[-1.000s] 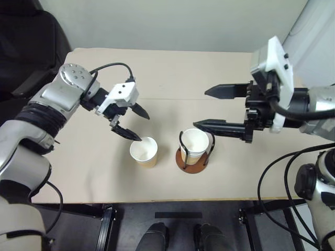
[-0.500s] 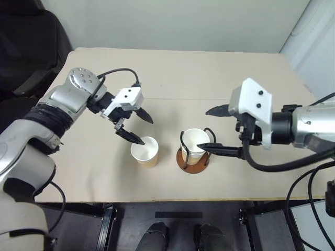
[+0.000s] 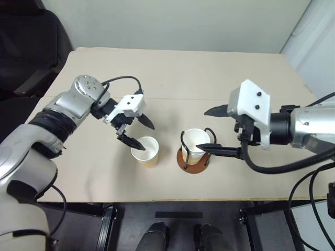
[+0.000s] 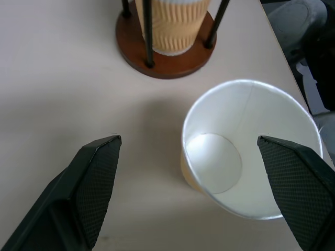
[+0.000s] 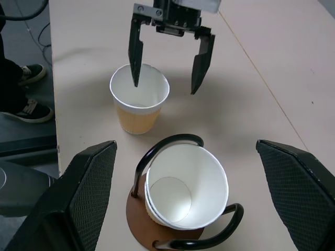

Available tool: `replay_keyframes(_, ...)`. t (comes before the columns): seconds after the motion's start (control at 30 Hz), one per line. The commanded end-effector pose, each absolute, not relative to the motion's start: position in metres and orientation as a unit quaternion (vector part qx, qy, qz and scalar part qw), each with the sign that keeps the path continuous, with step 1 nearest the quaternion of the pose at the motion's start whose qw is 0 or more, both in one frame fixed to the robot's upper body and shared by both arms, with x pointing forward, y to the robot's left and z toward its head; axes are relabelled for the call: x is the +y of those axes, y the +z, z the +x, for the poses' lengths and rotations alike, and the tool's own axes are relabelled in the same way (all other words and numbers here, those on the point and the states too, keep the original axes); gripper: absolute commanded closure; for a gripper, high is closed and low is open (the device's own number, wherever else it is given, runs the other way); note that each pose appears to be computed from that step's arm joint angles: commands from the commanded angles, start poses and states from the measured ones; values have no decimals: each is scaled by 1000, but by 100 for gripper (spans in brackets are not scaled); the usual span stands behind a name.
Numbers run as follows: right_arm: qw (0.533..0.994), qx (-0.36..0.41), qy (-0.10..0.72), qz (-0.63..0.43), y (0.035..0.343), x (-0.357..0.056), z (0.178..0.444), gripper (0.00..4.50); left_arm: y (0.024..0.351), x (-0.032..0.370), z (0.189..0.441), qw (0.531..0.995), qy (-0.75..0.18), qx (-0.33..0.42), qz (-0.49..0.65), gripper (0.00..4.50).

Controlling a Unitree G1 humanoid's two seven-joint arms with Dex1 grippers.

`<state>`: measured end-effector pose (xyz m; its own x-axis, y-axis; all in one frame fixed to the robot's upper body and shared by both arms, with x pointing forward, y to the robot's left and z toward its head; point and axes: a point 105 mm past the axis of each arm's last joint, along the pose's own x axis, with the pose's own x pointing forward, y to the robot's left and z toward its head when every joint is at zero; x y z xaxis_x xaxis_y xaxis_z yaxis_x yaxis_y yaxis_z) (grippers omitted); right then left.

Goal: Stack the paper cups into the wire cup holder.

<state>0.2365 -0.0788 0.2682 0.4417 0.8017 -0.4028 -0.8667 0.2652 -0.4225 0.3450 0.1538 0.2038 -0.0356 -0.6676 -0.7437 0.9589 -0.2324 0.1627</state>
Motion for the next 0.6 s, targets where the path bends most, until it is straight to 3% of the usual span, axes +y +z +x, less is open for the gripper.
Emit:
replay_keyframes(0.03,795,36,521,-308,275,-79,235,17,210,154,343,579,-698,182,380,0)
replay_keyframes(0.37,796,36,520,-307,275,-80,236,17,205,155,346,582,-695,181,381,0)
replay_keyframes(0.47,796,37,519,-308,275,-80,236,14,206,151,350,591,-695,170,371,59)
replay_keyframes(0.6,797,38,518,-309,275,-81,237,14,208,146,351,599,-698,161,358,207)
